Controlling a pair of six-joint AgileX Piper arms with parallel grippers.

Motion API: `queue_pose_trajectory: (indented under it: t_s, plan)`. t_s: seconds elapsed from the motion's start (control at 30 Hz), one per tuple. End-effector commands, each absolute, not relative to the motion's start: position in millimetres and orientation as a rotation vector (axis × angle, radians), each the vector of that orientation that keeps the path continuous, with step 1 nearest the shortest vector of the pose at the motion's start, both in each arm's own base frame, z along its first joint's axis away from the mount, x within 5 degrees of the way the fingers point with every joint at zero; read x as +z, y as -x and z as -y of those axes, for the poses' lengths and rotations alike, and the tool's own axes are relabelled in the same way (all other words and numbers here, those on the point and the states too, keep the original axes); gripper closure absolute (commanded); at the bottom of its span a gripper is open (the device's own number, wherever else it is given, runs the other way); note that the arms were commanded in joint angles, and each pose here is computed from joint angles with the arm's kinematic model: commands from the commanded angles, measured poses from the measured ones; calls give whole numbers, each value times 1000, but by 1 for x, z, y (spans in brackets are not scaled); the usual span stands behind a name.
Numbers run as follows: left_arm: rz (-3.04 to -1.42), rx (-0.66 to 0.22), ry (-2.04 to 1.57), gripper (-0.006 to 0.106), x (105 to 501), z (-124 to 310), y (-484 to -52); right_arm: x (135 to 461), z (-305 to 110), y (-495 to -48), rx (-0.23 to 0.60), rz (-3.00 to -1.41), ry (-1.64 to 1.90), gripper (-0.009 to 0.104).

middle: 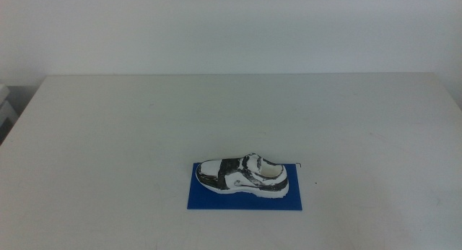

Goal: Use one arm to grab the shoe from the table and place it on the mat.

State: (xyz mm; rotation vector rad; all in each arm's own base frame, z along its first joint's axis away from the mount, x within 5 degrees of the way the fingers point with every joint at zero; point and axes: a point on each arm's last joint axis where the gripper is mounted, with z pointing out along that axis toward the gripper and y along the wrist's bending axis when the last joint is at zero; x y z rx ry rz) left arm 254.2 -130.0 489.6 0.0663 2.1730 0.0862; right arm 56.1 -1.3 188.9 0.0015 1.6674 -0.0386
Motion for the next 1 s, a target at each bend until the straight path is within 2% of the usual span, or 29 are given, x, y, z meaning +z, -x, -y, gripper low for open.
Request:
queue_pose_trajectory:
  t_s: [0.0,0.07,0.17,0.37,0.57,0.87,0.97]
  plan:
    - [-2128,-21,12,19,513,92,-228,201,1,-55,-57,-1558,15,29]
    - [-2086,-66,6,19,516,69,-217,201,1,-55,-57,-1558,15,29]
    - [-2023,-51,14,19,504,41,-204,201,1,-55,-57,-1558,15,29]
    - [-1927,-12,75,19,443,8,-171,201,1,-55,-57,-1558,15,29]
    - [-1817,25,1,19,364,2,-137,201,1,-55,-57,-1558,15,29]
    - [-1728,-15,-28,19,265,3,-92,201,1,-55,-57,-1558,15,29]
    - [-1703,-21,-25,19,246,2,-79,201,1,-55,-57,-1558,15,29]
